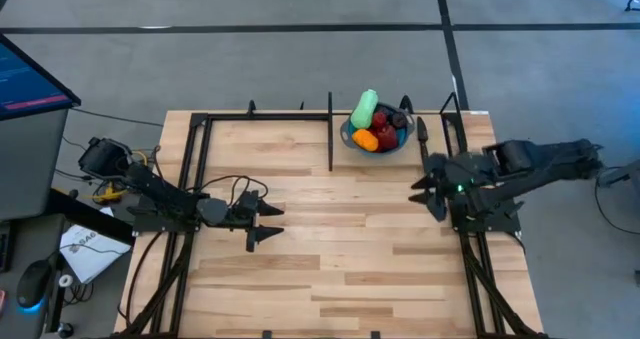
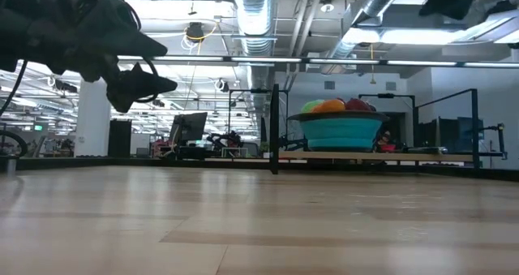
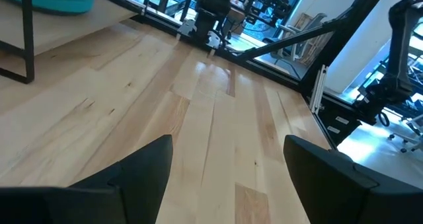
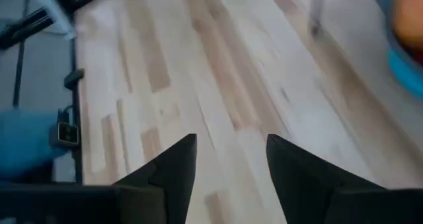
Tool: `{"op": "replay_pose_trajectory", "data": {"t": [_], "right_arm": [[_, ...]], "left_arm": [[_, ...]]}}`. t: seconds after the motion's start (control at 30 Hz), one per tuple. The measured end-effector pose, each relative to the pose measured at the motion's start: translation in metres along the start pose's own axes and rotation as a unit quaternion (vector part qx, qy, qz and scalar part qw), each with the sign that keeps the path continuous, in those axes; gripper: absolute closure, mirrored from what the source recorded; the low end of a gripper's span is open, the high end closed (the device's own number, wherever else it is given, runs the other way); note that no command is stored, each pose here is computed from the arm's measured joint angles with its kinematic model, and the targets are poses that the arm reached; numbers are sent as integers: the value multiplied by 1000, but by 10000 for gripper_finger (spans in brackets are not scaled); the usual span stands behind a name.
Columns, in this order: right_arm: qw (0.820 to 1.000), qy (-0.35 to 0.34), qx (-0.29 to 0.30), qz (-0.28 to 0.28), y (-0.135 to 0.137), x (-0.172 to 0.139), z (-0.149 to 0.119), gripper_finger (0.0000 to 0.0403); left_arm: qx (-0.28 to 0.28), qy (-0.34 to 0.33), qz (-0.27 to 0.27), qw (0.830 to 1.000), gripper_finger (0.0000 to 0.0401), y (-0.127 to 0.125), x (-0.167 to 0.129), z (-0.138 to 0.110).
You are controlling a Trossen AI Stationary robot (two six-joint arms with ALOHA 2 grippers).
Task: Pick & Place Fruit
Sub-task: Return to Home Position
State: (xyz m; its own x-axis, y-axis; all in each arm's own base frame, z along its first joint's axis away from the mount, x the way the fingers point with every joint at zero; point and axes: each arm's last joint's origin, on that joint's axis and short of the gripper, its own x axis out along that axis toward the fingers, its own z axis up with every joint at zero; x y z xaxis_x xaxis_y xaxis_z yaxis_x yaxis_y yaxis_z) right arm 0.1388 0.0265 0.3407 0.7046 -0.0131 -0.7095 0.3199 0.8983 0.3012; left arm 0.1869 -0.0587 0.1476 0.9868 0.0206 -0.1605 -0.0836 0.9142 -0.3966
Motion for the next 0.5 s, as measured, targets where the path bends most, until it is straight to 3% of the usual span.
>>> {"op": "replay_pose_trajectory", "data": {"t": [0.13, 0.23, 0.37, 0.5], "right_arm": [[989, -95, -108, 27, 15, 15, -7, 242], [971, -178, -149, 55, 15, 17, -12, 262], [954, -232, -172, 82, 5, 27, -25, 293], [943, -270, -159, 111, -15, 37, -45, 319]], "left_arm": [[-1, -3, -1, 1000, 116, 0, 0, 1], [-3, -8, -4, 1000, 116, -1, 0, 2], [-6, -21, -8, 1000, 116, -1, -1, 5], [0, -42, -12, 999, 116, 1, -3, 15]]}}
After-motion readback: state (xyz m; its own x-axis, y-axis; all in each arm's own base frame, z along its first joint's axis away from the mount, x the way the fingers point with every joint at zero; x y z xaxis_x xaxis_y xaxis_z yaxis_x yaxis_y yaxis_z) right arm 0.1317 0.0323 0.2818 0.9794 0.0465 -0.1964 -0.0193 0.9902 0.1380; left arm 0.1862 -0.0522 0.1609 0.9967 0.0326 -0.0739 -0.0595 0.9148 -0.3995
